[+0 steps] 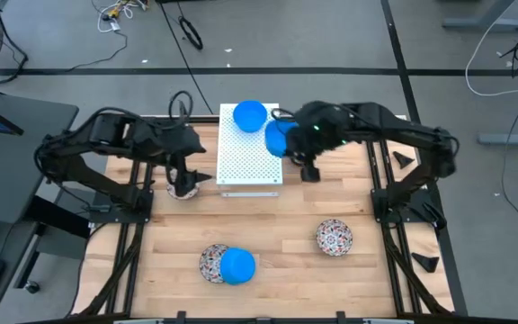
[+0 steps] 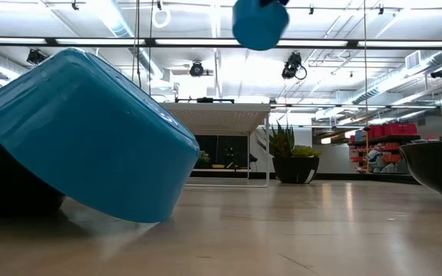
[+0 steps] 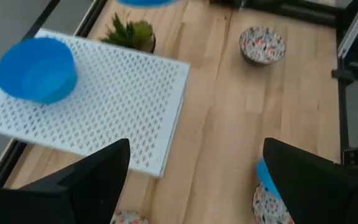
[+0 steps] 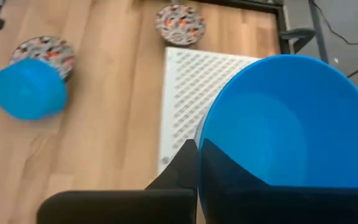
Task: Pick & Place Mini bowls
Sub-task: Stack the top blue bowl on top of the blue bowl on the shelf
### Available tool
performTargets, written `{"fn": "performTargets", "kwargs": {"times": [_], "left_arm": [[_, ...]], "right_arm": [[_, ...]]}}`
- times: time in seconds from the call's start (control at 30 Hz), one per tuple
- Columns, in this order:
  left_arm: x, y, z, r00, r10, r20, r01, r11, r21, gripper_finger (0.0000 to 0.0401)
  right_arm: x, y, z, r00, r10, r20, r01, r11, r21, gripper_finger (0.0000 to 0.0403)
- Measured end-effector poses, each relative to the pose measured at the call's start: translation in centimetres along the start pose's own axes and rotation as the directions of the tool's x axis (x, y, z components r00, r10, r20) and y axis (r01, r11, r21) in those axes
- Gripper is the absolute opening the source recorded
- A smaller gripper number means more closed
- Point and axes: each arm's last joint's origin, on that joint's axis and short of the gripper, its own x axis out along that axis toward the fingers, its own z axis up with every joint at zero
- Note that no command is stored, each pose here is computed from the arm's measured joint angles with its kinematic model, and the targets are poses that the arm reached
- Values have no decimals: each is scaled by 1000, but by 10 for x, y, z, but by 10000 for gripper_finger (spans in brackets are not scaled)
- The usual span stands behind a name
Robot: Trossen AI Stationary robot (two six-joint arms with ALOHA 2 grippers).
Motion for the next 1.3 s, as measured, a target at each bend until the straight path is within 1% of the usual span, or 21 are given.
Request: {"fn": "performTargets", "kwargs": {"times": [0.2, 0.33, 0.5, 0.67, 0.9, 1.07, 1.3], "left_arm": [[-10, 4, -6, 1000, 20, -8, -20, 1000, -10, 374], [-12, 5, -8, 1000, 20, -5, -20, 1000, -8, 374], [-13, 5, -8, 1000, 19, -3, -19, 1000, -7, 374], [-13, 5, -8, 1000, 19, -4, -19, 1000, -24, 374], [-10, 5, -9, 1000, 23, -19, -23, 999, -22, 374], [-10, 5, -9, 1000, 23, -17, -23, 999, -22, 374], [-10, 5, -9, 1000, 26, -16, -26, 999, -25, 374]], "right_arm": [[8, -34, 27, 994, -104, 43, 103, 994, 27, 0], [14, -53, 41, 985, -154, 78, 151, 988, 43, 0], [31, -76, 48, 973, -217, 82, 211, 975, 70, 0], [55, -96, 48, 961, -266, 76, 260, 962, 79, 0], [88, -119, 40, 958, -285, 19, 282, 955, 91, 0], [115, -130, 28, 964, -258, -72, 265, 956, 122, 0], [144, -134, 21, 970, -212, -120, 225, 967, 119, 0]]}}
